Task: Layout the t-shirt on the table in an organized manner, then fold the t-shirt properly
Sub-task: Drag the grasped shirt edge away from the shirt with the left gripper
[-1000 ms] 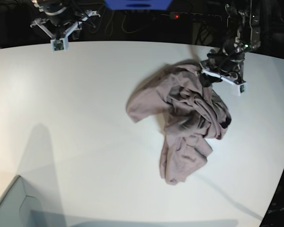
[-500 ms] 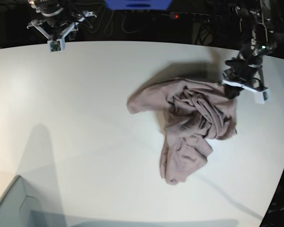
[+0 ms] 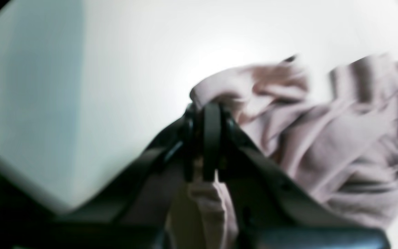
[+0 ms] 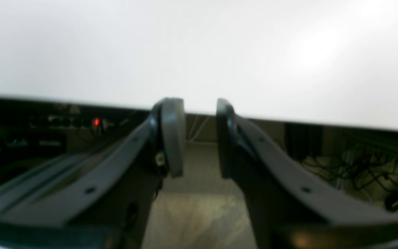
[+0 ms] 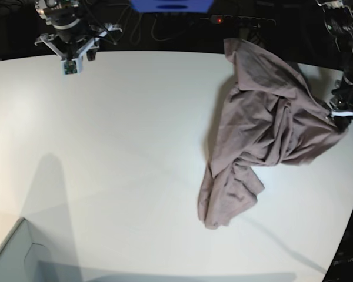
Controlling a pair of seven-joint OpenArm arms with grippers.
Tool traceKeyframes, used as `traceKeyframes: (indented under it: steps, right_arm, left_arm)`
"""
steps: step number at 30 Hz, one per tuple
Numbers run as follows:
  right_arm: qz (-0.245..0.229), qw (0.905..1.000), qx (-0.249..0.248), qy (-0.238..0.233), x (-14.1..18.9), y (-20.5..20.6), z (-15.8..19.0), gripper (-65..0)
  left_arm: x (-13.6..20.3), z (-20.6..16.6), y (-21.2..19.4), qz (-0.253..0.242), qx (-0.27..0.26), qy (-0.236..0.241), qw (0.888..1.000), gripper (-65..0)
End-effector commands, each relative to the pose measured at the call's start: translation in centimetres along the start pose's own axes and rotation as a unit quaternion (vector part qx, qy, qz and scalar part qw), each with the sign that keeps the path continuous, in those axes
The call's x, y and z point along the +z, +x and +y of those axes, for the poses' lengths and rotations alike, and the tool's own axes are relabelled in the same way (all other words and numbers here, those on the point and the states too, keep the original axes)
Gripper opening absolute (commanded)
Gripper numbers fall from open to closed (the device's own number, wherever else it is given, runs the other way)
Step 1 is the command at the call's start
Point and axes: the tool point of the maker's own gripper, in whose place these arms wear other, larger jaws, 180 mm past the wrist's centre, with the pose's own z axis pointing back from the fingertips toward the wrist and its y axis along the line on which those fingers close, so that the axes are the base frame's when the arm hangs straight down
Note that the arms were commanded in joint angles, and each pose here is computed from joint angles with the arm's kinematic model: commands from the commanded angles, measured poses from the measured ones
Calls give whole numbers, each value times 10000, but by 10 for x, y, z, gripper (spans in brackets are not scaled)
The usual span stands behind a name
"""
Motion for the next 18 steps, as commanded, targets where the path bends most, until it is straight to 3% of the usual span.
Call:
traceKeyframes:
  steps: [1,6,12,18]
  right_arm:
    - [-108,9999,7,5,1,10,0,-483]
    - [-37,9998,75,172,-9,31,13,-483]
    - [-113,9990,190,390,-14,51,30,-483]
    - [-357,9971,303,602,-15,72,48,-483]
  left_arm:
    - [-2,-7,20,-279,-44,-104,9995,-650]
    - [-17,-13,72,-719,-161,-181,9971,-650]
    - [-56,-20,130,-1032,137,-255,9942,-650]
    - [-101,-82,160,-912,190,-770,9927,-649]
